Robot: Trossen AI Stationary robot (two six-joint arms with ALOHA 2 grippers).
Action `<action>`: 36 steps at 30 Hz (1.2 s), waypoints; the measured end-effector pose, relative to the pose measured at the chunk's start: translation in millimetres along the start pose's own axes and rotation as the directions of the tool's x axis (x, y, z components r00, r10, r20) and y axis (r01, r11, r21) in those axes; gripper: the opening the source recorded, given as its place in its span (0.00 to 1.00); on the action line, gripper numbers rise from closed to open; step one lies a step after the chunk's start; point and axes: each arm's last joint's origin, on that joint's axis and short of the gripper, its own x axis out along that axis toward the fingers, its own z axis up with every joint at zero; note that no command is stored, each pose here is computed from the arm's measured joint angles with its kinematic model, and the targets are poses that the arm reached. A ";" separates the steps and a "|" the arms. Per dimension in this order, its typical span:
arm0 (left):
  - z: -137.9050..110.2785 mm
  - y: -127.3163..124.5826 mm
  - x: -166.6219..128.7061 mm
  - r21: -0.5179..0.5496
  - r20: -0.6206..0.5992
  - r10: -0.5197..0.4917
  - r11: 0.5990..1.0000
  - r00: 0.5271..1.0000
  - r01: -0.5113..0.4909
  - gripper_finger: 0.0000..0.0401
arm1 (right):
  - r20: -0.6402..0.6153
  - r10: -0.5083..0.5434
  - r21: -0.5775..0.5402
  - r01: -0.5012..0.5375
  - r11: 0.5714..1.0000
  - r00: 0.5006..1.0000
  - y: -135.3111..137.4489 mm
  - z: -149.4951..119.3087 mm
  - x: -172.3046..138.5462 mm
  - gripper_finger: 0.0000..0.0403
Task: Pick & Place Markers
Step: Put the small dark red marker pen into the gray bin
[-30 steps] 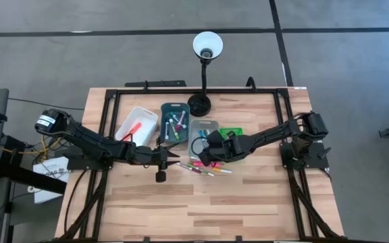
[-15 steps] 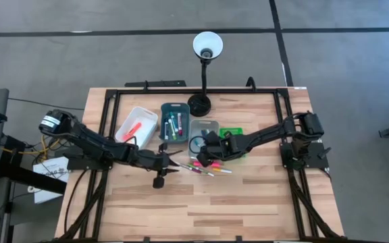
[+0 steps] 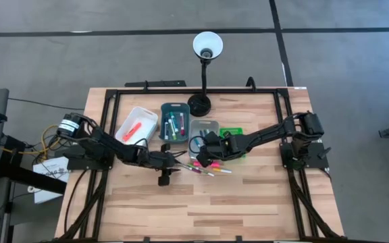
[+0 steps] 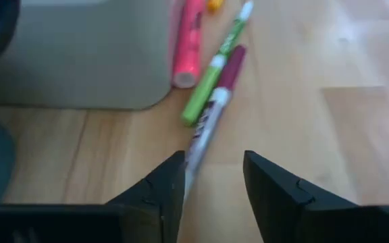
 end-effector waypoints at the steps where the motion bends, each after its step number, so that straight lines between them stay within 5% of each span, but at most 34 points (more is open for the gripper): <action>1: -1.6 1.8 1.6 -0.006 -0.009 0.006 1.000 1.000 -0.007 0.37 | -0.006 0.010 0.000 -0.010 1.000 1.000 0.9 -0.5 -0.3 0.42; 10: -11.2 8.6 10.8 -0.053 -0.055 -0.002 0.999 0.998 -0.001 0.33 | -0.005 0.058 -0.020 -0.058 0.998 0.998 4.6 1.1 -0.7 0.41; 18: -8.7 5.0 7.6 -0.040 -0.050 -0.060 0.998 0.997 0.058 0.05 | 0.025 0.098 -0.123 -0.094 0.988 0.995 12.8 4.3 -6.9 0.39; 23: -7.8 4.8 6.8 -0.042 -0.048 -0.077 0.996 0.996 0.075 0.09 | 0.050 0.146 -0.191 -0.134 0.972 0.988 27.0 8.7 -22.9 0.37; 30: 4.0 2.8 -2.4 -0.047 0.010 -0.180 0.983 0.984 0.180 0.06 | 0.083 0.244 -0.346 -0.202 0.916 0.966 51.7 1.4 -48.3 0.37; 36: 28.6 -2.5 -26.7 -0.024 0.141 -0.214 0.975 0.967 0.220 0.08 | 0.047 0.351 -0.511 -0.279 0.813 0.935 67.9 -15.1 -61.6 0.39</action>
